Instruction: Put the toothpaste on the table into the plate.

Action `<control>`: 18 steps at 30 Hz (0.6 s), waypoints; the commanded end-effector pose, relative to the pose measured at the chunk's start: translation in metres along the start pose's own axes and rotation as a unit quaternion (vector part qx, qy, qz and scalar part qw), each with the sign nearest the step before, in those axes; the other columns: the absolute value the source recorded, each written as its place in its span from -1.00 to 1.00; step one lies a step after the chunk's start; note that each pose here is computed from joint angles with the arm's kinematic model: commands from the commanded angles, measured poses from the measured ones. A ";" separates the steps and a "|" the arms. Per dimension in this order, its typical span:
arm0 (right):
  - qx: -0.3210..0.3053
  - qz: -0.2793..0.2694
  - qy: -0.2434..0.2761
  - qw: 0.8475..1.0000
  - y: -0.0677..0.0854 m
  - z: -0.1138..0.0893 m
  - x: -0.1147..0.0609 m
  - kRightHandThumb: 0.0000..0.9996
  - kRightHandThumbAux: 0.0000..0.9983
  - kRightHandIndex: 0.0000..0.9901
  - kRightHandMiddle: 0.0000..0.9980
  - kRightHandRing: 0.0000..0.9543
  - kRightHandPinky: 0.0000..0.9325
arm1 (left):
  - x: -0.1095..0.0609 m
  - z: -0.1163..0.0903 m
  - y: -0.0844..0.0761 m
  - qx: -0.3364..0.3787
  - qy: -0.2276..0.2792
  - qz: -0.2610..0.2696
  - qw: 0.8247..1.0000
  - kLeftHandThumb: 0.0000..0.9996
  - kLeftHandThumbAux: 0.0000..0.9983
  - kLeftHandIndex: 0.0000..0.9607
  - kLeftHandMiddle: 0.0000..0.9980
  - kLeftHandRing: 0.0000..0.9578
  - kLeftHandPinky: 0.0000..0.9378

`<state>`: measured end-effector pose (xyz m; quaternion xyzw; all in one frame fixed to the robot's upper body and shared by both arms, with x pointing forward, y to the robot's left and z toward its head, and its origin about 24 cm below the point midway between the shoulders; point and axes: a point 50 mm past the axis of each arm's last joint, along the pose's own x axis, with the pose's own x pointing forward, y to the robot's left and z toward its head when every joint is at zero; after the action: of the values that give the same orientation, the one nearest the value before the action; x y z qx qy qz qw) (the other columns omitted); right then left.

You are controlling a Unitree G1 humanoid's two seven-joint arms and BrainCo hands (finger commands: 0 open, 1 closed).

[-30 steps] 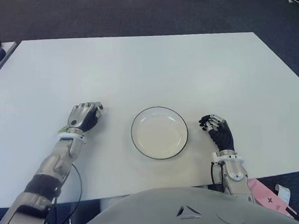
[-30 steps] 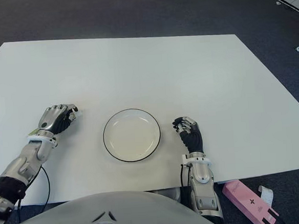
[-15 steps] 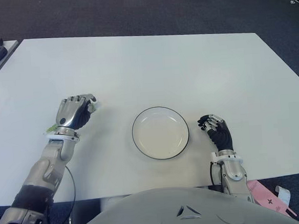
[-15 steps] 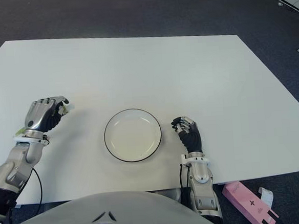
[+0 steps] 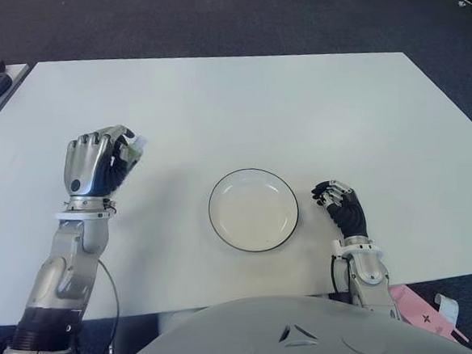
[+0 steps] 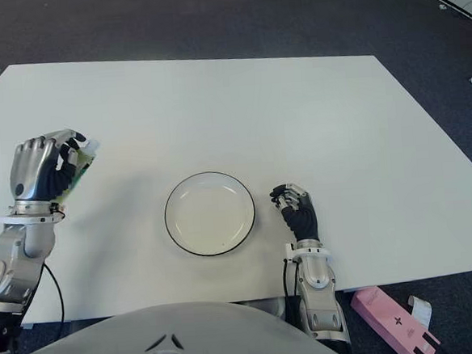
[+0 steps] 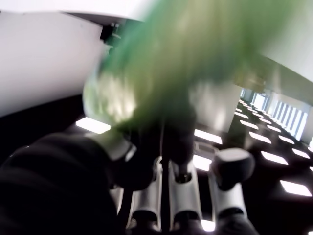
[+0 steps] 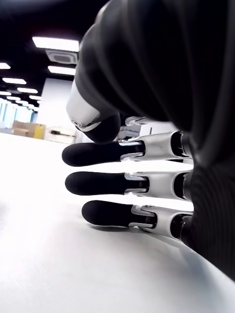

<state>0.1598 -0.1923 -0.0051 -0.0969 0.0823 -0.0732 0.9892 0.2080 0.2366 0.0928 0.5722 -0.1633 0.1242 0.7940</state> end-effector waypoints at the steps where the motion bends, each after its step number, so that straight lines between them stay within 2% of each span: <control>1: 0.002 0.004 0.021 1.000 0.004 -0.006 0.000 0.41 0.46 -0.14 -0.02 -0.02 -0.02 | 0.002 0.009 0.010 -0.015 0.009 0.009 1.000 0.71 0.33 -0.12 0.09 0.93 0.92; 11: 0.007 0.008 0.021 1.000 0.005 -0.006 0.002 0.41 0.46 -0.14 -0.02 -0.03 -0.04 | 0.008 0.026 0.021 -0.040 -0.004 0.025 0.999 0.71 0.33 -0.12 0.09 0.95 0.92; 18: 0.002 0.008 0.022 1.000 0.007 -0.005 0.004 0.41 0.46 -0.14 -0.02 -0.03 -0.03 | 0.015 0.062 0.020 -0.101 -0.056 0.027 0.993 0.71 0.33 -0.12 0.09 0.94 0.91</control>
<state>0.1650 -0.1890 -0.0051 -0.0945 0.0803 -0.0686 0.9899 0.2047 0.2017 0.1299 0.5123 -0.2139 0.1215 0.8228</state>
